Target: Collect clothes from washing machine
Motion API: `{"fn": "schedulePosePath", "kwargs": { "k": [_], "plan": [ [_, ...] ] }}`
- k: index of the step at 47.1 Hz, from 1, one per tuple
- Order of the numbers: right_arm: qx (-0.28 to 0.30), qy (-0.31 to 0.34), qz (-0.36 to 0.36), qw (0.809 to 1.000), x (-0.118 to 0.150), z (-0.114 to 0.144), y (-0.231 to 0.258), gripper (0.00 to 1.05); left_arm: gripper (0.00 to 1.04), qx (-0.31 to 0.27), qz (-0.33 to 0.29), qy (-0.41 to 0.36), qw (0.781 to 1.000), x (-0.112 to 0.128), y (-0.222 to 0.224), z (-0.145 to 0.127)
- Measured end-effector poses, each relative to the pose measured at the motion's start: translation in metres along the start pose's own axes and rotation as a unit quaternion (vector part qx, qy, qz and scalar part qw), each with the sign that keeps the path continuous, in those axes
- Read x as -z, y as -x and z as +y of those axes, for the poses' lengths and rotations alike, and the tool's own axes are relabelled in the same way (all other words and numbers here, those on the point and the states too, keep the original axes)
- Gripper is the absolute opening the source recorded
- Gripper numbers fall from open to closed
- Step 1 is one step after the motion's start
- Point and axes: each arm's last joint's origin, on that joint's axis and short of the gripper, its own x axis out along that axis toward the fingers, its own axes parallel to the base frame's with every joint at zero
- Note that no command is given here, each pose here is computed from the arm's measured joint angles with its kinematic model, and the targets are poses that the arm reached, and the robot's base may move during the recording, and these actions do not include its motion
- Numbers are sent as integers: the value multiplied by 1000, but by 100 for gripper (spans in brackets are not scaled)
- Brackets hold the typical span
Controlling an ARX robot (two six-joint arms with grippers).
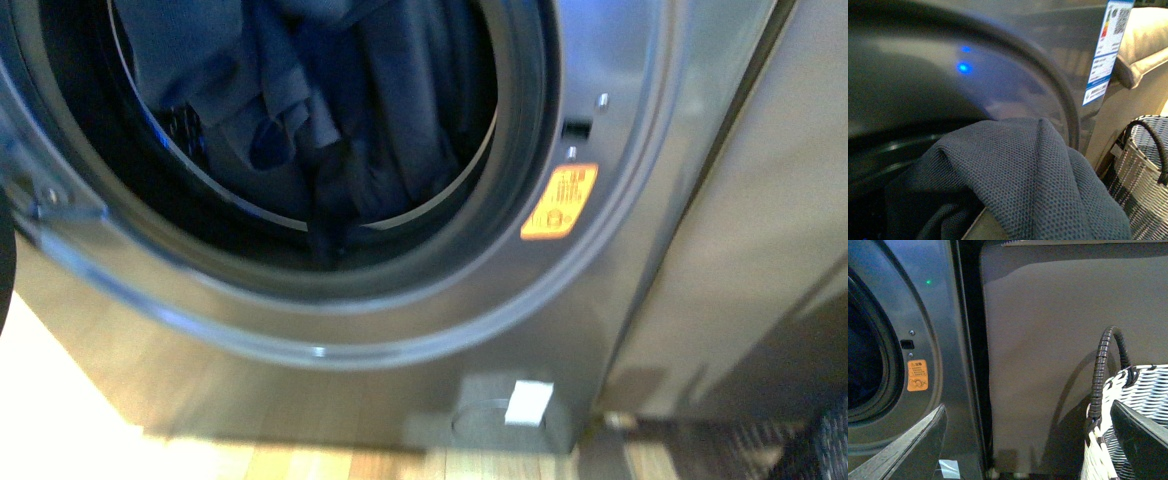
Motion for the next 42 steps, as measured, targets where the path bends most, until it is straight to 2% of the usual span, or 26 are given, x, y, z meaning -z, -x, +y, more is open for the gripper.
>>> {"fn": "schedulePosePath", "kwargs": {
  "k": [9,25,42],
  "plan": [
    [0,0,0,1000,0,0,0,97,9,19,-30,-14,999,-26,0,-9],
    [0,0,0,1000,0,0,0,97,9,39,-86,-23,995,-93,-21,-14],
    [0,0,0,1000,0,0,0,97,9,53,-103,-9,993,-154,-60,-21]
  ]
}}
